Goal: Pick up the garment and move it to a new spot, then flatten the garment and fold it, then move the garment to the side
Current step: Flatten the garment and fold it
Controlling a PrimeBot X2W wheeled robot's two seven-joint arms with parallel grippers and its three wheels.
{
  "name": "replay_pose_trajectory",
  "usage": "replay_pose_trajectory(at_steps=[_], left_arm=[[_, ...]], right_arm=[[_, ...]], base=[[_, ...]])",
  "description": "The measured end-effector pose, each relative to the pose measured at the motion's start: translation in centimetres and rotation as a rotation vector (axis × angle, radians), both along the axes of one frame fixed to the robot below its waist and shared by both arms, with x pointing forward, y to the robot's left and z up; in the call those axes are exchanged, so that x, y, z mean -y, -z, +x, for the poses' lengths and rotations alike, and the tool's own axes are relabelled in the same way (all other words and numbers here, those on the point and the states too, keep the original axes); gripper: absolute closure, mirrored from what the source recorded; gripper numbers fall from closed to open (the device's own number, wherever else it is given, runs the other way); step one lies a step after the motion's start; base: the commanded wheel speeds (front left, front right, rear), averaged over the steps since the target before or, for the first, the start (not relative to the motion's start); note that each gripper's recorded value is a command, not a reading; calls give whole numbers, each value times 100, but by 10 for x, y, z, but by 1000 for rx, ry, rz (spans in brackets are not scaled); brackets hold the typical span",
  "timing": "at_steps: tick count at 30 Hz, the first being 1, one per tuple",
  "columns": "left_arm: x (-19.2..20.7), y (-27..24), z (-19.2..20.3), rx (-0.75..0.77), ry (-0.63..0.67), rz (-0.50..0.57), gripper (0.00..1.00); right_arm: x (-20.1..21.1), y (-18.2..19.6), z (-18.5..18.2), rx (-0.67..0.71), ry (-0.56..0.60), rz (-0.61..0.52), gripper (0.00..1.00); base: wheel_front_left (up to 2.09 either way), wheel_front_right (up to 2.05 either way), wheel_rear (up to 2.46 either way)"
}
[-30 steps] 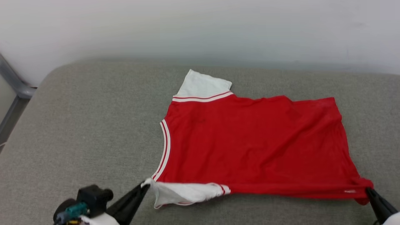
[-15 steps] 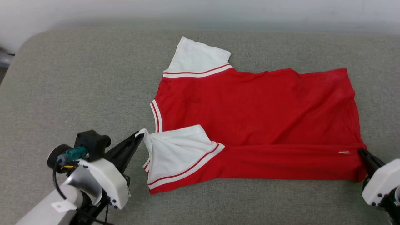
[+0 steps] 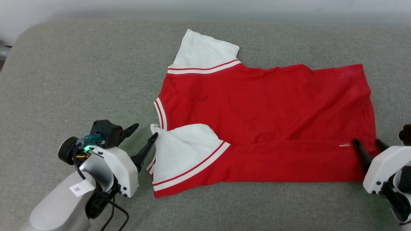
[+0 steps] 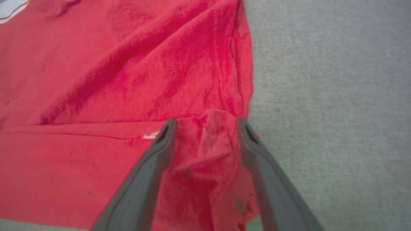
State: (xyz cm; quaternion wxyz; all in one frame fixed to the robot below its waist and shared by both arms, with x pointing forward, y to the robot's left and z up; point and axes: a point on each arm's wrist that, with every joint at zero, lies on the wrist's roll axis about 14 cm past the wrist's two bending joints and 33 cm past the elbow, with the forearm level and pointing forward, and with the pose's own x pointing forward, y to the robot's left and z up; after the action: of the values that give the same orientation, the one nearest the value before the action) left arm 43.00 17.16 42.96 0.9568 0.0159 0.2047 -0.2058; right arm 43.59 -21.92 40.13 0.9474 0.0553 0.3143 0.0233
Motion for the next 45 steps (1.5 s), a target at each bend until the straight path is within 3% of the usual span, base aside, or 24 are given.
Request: replay_pose_trajectory(at_steps=[10,17,23,24,28,45], left_arm=[[-18,-33,-5,134,-164,-136,0],[-20,-47,-32,150,-252,-222,0],[-7,-30,-63,16,-284,-286,0],[-2,-19,-76,-66,-292,-303,0],[7,-8,-87,-158,-296,-318,0],[13,71,-84,-437,-246,-163,0]], right_arm=[[-1,-62,8,202,-128,-152,0],[13,-61,-22,115,-139,-213,0],[18,-47,-49,0,-98,-173,0],[15,-43,-57,-32,-84,-146,0],[14,-43,-63,-43,-57,-121,0],[25,-25,-58,-72,-9,-120,0]], base=[[0,0,0],[0,0,0],[0,0,0],[0,0,0],[0,0,0],[0,0,0]])
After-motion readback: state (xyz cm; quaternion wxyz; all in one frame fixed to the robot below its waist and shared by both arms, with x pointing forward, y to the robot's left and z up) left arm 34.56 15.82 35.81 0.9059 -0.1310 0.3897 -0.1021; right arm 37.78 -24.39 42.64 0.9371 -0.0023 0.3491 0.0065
